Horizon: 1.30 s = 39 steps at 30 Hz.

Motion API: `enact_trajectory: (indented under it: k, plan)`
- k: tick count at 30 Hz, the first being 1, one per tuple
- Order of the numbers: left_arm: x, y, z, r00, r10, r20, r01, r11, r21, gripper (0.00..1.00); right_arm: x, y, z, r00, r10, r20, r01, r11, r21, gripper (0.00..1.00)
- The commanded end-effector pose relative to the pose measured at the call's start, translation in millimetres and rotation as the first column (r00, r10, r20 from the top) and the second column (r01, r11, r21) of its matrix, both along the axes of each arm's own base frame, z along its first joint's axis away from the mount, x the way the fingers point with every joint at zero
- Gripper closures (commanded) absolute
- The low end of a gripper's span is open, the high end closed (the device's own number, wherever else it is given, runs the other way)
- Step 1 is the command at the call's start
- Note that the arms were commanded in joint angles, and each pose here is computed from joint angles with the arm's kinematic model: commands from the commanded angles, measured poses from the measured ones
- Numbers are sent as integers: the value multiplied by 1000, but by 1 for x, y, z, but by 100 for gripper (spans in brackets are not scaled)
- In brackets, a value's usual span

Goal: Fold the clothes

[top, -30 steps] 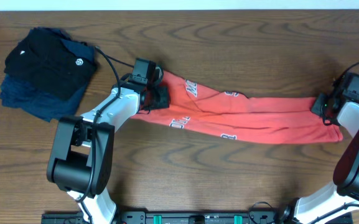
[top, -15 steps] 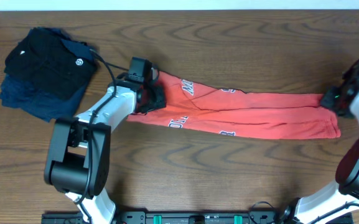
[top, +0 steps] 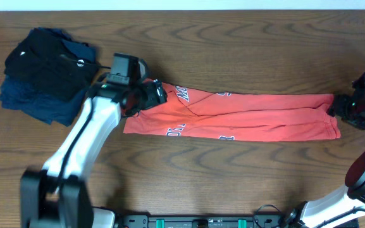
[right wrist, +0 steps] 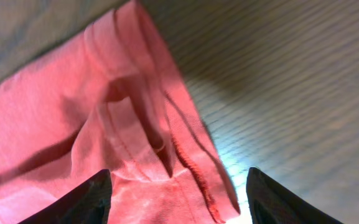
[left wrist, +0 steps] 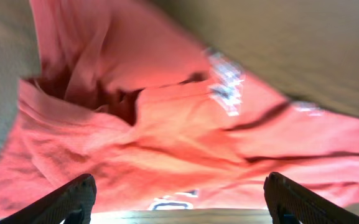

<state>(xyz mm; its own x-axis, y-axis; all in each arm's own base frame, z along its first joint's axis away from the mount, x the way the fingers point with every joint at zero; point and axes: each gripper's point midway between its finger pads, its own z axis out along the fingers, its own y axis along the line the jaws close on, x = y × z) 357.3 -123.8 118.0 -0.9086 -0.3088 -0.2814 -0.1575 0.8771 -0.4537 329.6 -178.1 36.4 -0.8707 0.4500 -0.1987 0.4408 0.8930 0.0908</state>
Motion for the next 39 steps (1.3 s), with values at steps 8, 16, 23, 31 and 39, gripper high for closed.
enact_trajectory:
  k: [8, 16, 23, 31, 39]
  plan:
    - [-16, 4, 38, 998, -16, 63, 16, 1000, -9, 11, -5, 8, -23, 997, 68, 30, -68, 998, -12, 24]
    - [-17, 4, 37, 998, -16, 59, 16, 1000, -8, 11, -9, 15, -32, 997, 72, 36, -73, 997, 14, 53]
    - [-20, 4, 35, 999, -16, 45, 17, 1000, -6, 11, -12, 17, -37, 997, 70, 33, -70, 997, 15, 90]
    - [-30, 6, 30, 1000, -17, -5, 17, 1000, 3, 11, -4, 3, -27, 999, 25, 40, -23, 999, -33, 99]
    - [-31, 6, 30, 1000, -16, -6, 16, 1000, 3, 11, 8, -5, -1, 995, 27, 100, -20, 997, -70, 99]
